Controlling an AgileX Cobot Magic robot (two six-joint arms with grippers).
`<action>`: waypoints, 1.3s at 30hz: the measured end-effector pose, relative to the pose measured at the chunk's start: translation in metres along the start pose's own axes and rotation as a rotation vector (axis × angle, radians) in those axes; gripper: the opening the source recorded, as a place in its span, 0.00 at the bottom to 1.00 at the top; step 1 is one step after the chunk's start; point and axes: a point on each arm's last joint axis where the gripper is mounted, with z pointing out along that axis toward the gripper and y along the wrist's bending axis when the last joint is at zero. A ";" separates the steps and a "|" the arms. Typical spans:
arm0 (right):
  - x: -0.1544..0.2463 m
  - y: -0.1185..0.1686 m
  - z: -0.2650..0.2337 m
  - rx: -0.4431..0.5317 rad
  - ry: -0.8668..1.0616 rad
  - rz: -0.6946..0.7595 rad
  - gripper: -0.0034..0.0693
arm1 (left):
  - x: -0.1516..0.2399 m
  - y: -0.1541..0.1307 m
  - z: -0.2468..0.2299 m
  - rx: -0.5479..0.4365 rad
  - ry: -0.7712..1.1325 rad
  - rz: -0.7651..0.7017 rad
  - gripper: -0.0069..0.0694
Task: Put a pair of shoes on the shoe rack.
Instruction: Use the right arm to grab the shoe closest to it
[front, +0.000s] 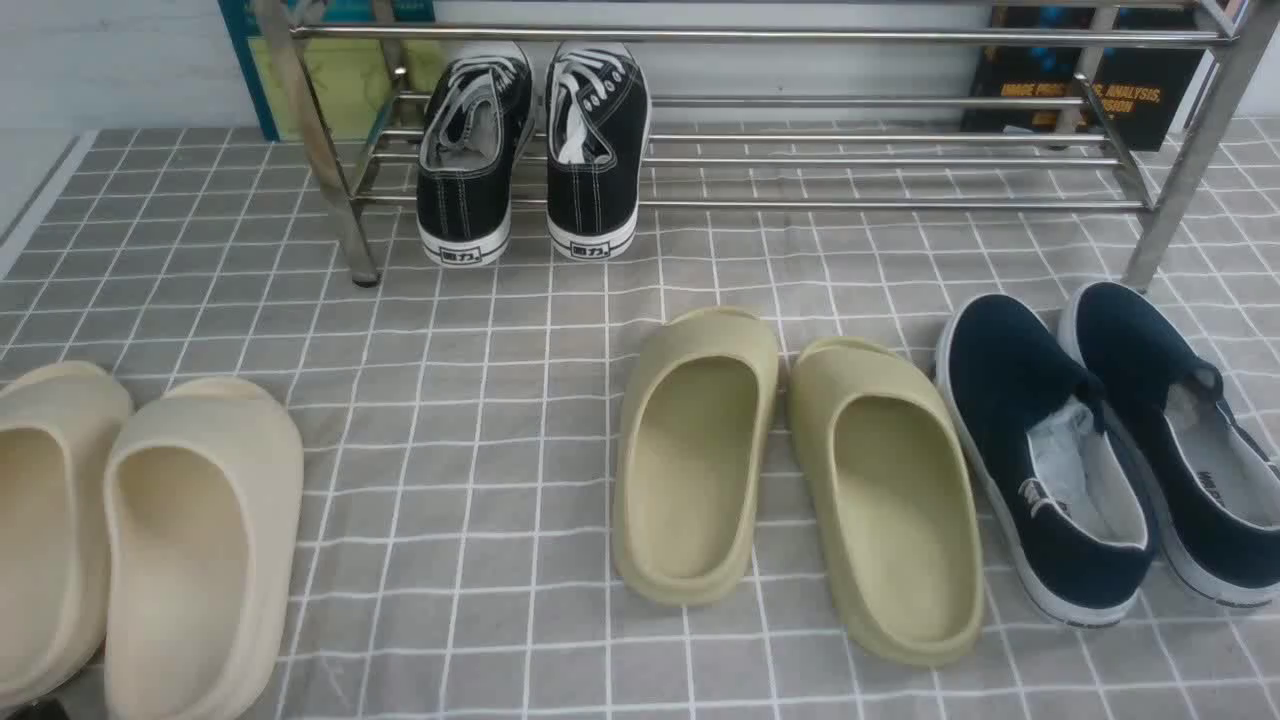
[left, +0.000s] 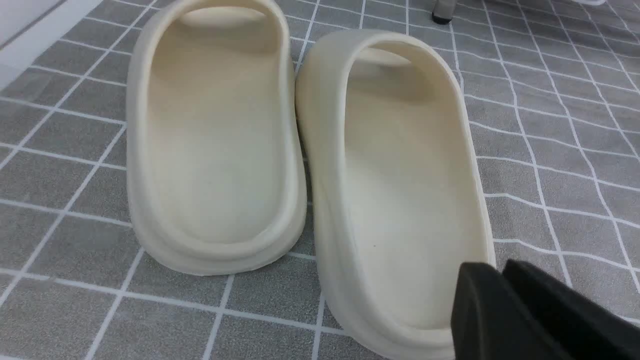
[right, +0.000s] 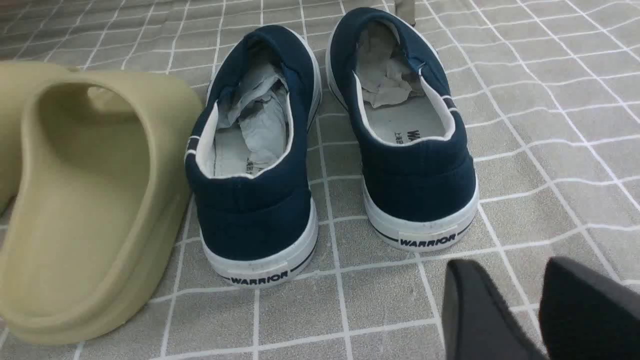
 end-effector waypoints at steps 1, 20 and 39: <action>0.000 0.000 0.000 0.000 0.000 0.000 0.38 | 0.000 0.000 0.000 0.000 0.000 0.000 0.18; 0.000 0.000 0.000 0.000 0.000 0.000 0.38 | 0.000 0.000 0.000 0.000 0.000 0.000 0.18; 0.000 0.000 0.000 0.000 0.000 0.000 0.38 | 0.000 0.000 0.000 0.000 0.000 0.000 0.21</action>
